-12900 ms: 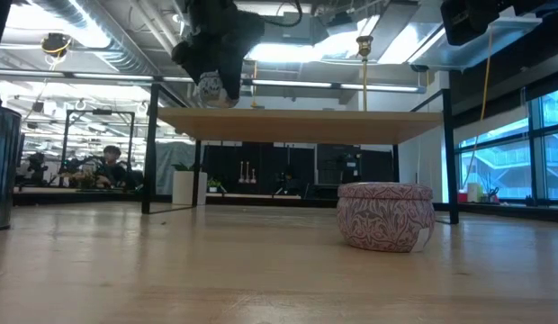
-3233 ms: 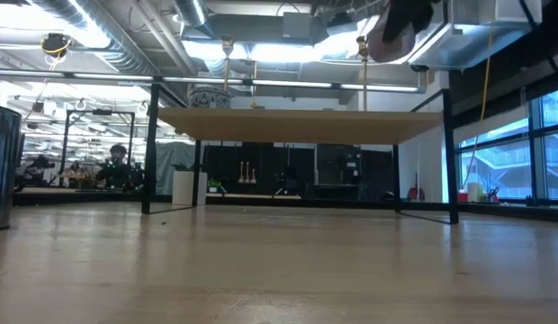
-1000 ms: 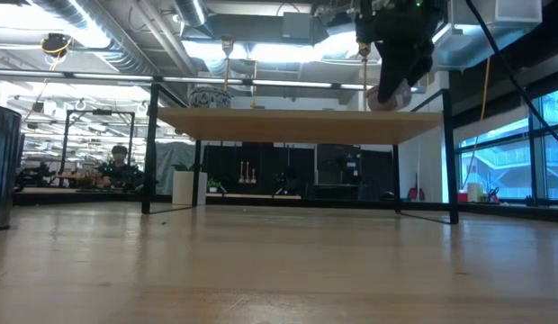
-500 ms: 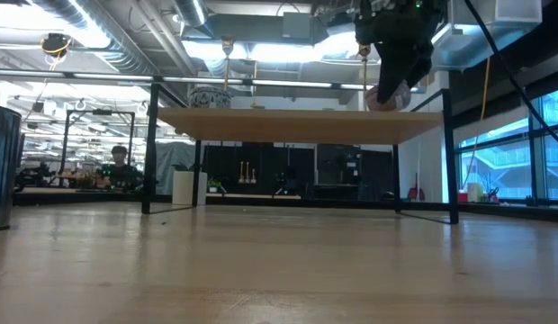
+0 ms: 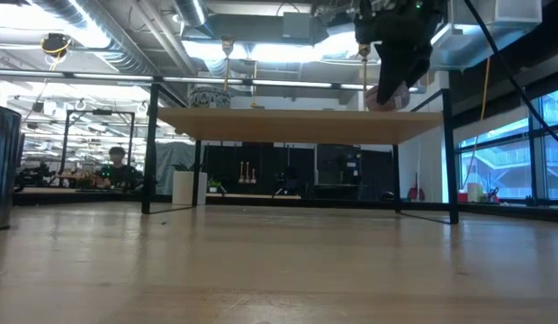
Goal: Pick & Place candle stick holders
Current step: Put the pink scented candle on the shelf
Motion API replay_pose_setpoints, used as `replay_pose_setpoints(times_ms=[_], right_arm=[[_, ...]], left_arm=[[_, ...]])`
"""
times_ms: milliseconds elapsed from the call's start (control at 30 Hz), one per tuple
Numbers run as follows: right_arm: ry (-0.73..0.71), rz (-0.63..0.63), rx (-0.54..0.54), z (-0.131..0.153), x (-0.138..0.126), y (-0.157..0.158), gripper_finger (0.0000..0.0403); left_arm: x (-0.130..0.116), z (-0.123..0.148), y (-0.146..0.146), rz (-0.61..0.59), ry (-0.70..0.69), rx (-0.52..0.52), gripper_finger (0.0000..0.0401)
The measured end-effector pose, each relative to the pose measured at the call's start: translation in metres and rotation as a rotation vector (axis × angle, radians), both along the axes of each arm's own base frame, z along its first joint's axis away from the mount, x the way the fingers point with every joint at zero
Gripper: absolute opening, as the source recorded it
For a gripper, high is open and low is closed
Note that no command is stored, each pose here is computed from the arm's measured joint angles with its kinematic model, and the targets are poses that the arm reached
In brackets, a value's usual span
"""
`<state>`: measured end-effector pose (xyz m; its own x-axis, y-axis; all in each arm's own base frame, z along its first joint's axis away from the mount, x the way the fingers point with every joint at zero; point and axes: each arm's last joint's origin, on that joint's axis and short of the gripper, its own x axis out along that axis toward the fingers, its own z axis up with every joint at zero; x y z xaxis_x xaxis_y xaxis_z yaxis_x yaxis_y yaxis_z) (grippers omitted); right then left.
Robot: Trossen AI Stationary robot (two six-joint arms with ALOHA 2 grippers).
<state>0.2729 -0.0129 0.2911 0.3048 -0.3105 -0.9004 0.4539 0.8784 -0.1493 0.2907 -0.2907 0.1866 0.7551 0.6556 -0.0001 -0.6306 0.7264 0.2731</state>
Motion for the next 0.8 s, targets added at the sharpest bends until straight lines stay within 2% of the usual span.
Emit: replay_pose_setpoints(times_ms=[800], right_arm=[[0.013,0.007,0.011,-0.0005,-0.001,0.0001,0.0325]], left_arm=[[0.0,0.0,0.0,0.0,-0.001,0.0,0.0006]])
